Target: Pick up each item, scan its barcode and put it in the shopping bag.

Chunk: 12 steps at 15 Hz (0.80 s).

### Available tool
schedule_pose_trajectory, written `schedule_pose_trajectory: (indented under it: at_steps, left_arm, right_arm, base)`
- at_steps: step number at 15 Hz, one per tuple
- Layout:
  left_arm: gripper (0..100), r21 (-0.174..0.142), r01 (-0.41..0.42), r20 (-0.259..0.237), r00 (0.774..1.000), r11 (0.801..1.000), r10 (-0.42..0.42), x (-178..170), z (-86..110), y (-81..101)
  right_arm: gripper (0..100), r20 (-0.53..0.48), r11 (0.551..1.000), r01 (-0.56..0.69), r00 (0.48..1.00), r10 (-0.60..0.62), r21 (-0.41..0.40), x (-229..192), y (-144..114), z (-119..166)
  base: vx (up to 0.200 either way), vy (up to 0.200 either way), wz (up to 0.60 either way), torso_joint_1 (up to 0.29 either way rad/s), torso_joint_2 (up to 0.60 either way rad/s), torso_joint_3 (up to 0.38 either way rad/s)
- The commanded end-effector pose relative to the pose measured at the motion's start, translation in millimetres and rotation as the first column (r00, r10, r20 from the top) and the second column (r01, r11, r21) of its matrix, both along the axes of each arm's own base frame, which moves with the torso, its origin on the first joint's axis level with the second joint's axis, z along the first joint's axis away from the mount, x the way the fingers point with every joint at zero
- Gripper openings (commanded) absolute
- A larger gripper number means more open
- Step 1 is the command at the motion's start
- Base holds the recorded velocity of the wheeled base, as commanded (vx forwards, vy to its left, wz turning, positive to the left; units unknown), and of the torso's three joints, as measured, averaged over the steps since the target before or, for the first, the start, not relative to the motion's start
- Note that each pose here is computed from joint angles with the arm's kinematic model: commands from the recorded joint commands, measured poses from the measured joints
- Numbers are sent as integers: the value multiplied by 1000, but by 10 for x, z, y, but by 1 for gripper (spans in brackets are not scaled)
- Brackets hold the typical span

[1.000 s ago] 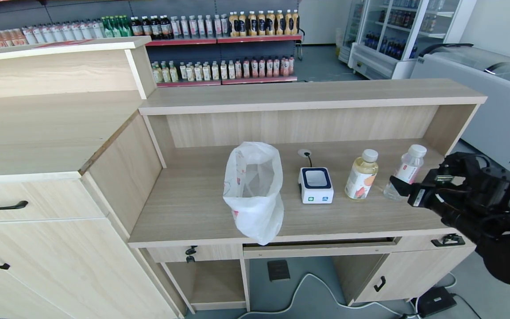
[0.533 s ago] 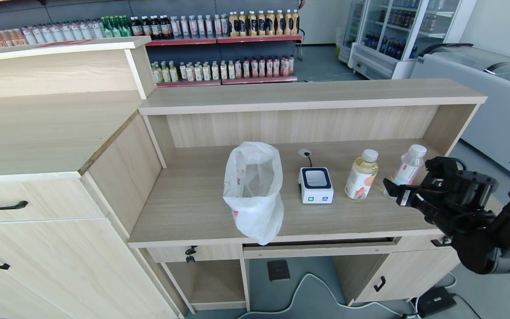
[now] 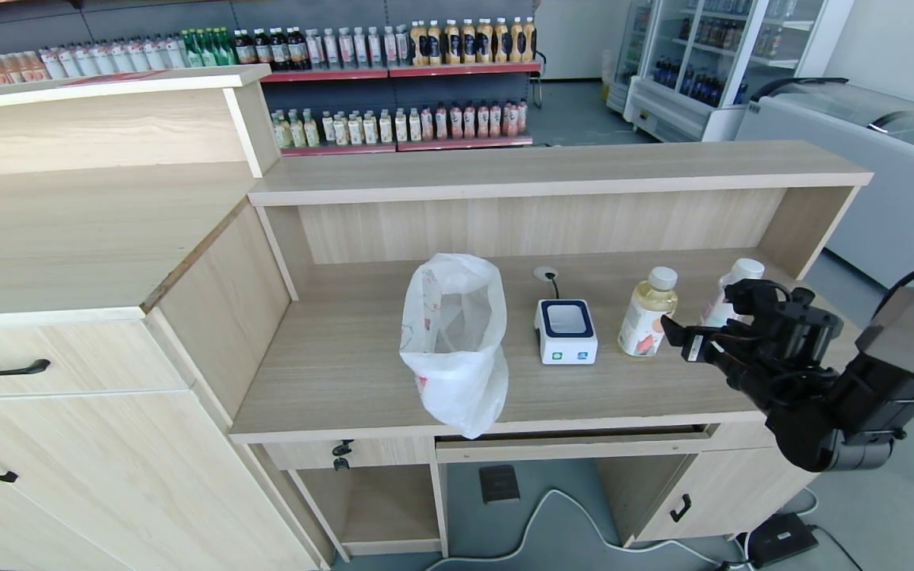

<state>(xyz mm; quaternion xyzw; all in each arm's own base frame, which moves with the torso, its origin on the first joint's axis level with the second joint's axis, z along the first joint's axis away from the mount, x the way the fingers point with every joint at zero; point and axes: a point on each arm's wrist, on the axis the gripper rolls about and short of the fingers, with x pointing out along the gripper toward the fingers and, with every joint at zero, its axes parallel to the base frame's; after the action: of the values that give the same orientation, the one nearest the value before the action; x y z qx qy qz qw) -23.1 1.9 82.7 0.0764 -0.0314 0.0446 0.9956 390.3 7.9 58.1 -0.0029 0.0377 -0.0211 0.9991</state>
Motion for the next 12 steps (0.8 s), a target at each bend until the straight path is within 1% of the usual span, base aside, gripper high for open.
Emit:
schedule_pose_trajectory:
  at_steps: [1, 4, 6, 7, 12]
  left_arm:
    - [100, 0, 0, 1, 1000, 1000, 0, 0, 0, 0]
    - [100, 0, 0, 1, 1000, 1000, 0, 0, 0, 0]
    - [100, 0, 0, 1, 1000, 1000, 0, 0, 0, 0]
    - [100, 0, 0, 1, 1000, 1000, 0, 0, 0, 0]
    - [100, 0, 0, 1, 1000, 1000, 0, 0, 0, 0]
  right_arm:
    - [100, -3, 1000, -27, 1000, 27, 1, 76, 96, -79]
    - [100, -4, 999, -47, 999, 47, -1, 174, 194, -148]
    - [100, -12, 999, -41, 999, 41, -8, 243, 198, -176]
    - [100, -8, 999, -33, 999, 33, -24, 291, 199, -184]
    - [100, -7, 998, -49, 999, 49, -25, 445, 296, -233]
  base:
    - [0, 0, 0, 0, 0, 0]
    - [0, 0, 0, 0, 0, 0]
    - [0, 0, 0, 0, 0, 0]
    - [0, 0, 0, 0, 0, 0]
    - [0, 0, 0, 0, 0, 0]
